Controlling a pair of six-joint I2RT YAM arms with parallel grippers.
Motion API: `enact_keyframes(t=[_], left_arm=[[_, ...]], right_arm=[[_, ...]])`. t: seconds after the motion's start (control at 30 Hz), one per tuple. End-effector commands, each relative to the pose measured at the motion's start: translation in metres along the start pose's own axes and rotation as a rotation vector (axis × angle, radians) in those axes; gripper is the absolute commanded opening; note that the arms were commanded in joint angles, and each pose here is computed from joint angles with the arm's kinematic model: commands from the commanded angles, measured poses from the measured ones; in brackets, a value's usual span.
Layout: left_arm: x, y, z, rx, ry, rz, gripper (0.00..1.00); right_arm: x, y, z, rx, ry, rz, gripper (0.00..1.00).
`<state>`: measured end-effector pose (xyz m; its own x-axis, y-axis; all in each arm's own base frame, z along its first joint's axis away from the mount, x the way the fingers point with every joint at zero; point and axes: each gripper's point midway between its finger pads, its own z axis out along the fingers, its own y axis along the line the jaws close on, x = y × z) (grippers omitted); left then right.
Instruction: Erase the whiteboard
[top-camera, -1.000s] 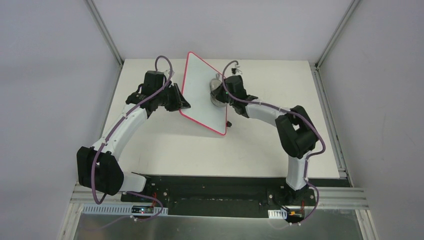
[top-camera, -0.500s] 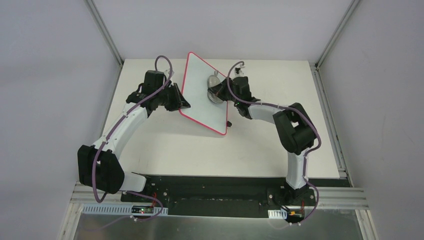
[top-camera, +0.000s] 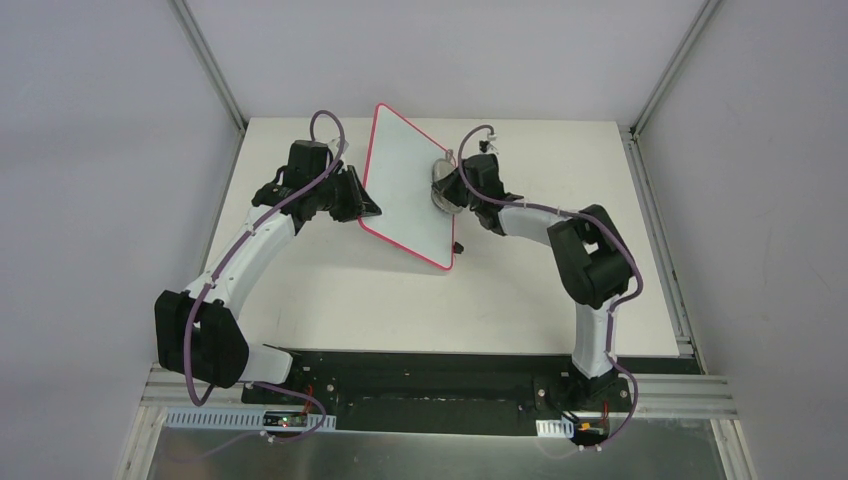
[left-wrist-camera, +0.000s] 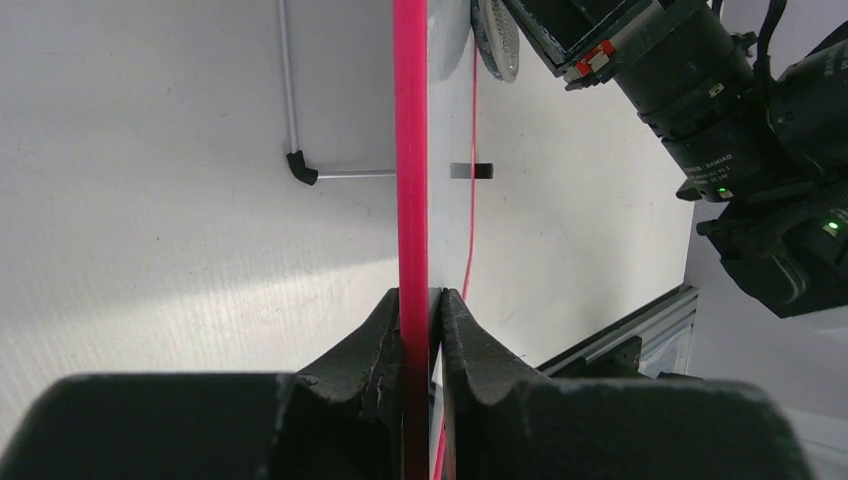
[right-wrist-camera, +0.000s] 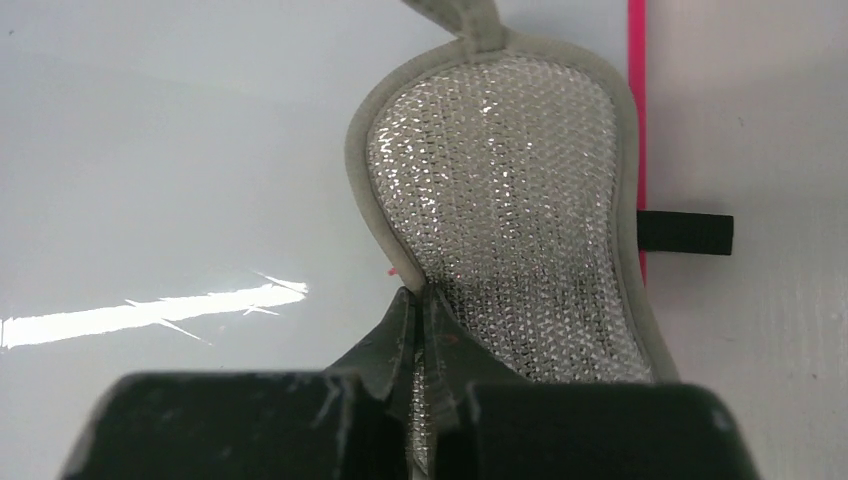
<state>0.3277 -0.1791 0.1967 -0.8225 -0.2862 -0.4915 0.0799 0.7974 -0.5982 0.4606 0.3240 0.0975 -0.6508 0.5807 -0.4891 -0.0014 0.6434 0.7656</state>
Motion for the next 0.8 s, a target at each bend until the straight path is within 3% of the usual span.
enact_keyframes(t=[0.0,0.13,0.23,0.37,0.6,0.67,0.77], left_arm=[[0.041,0.019,0.009,-0.071,0.146,0.026,0.00],[0.041,0.021,0.009,-0.077,0.146,0.026,0.00],[0.041,0.021,0.010,-0.080,0.150,0.027,0.00],[0.041,0.022,0.010,-0.082,0.151,0.027,0.00],[0.041,0.021,0.009,-0.080,0.154,0.028,0.00],[0.041,0.020,0.010,-0.076,0.155,0.027,0.00],[0.041,0.020,0.010,-0.075,0.156,0.026,0.00]], right_arm=[[0.070,0.077,-0.029,-0.076,0.181,-0.193,0.00],[0.071,0.150,-0.047,-0.259,0.189,-0.204,0.00],[0.067,0.164,-0.044,-0.330,0.183,-0.175,0.00],[0.058,0.108,-0.015,-0.215,0.182,-0.110,0.00],[0.053,-0.073,0.010,0.154,0.211,0.104,0.00],[0.049,-0.094,0.009,0.183,0.212,0.159,0.00],[0.050,-0.089,0.011,0.162,0.229,0.167,0.00]])
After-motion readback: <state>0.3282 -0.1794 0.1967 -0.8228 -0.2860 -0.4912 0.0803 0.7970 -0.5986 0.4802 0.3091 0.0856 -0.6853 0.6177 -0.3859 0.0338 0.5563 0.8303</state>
